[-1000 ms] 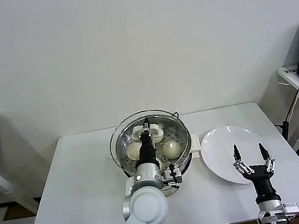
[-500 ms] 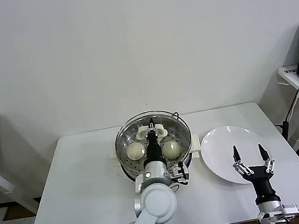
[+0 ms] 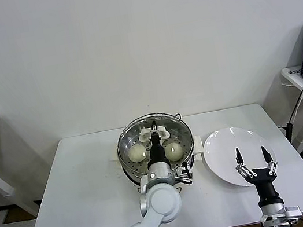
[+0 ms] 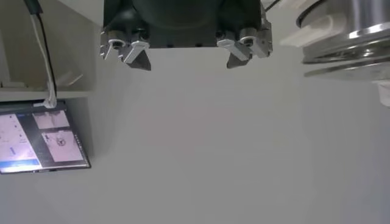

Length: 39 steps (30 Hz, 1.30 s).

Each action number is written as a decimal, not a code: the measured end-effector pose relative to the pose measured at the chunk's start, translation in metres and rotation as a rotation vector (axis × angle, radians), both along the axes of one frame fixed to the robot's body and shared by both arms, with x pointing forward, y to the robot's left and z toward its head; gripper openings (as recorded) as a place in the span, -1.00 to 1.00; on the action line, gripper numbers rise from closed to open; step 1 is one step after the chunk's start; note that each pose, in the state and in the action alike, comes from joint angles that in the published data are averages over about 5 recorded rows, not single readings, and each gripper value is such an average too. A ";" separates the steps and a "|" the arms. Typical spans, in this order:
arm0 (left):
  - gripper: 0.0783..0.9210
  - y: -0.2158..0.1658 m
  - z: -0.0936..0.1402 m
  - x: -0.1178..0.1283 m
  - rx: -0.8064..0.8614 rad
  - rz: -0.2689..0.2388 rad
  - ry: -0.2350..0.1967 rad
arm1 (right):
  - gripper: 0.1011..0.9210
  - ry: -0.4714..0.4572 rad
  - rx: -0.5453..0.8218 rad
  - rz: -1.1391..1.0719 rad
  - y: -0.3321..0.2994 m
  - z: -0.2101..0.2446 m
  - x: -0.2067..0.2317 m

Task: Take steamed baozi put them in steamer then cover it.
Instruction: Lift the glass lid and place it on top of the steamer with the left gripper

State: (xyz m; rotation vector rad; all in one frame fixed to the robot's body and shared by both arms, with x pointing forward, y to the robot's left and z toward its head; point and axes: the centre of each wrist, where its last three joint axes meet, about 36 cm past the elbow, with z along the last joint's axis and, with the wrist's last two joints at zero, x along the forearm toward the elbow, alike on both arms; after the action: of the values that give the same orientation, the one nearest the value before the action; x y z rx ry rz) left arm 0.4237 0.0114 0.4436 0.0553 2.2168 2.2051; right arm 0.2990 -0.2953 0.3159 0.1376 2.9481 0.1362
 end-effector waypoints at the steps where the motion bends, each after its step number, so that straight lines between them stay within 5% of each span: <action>1: -0.73 0.000 -0.001 0.000 0.000 0.001 0.001 | 0.76 0.000 0.000 0.001 0.000 0.000 0.000; 39: -0.73 -0.001 -0.014 0.000 0.004 0.007 0.011 | 0.76 -0.007 -0.018 0.015 0.000 0.000 0.001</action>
State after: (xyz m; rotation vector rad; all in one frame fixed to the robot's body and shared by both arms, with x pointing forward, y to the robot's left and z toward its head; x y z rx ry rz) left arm 0.4237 0.0104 0.4296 0.0603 2.2211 2.2187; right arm 0.2998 -0.2954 0.3164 0.1124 2.9430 0.1121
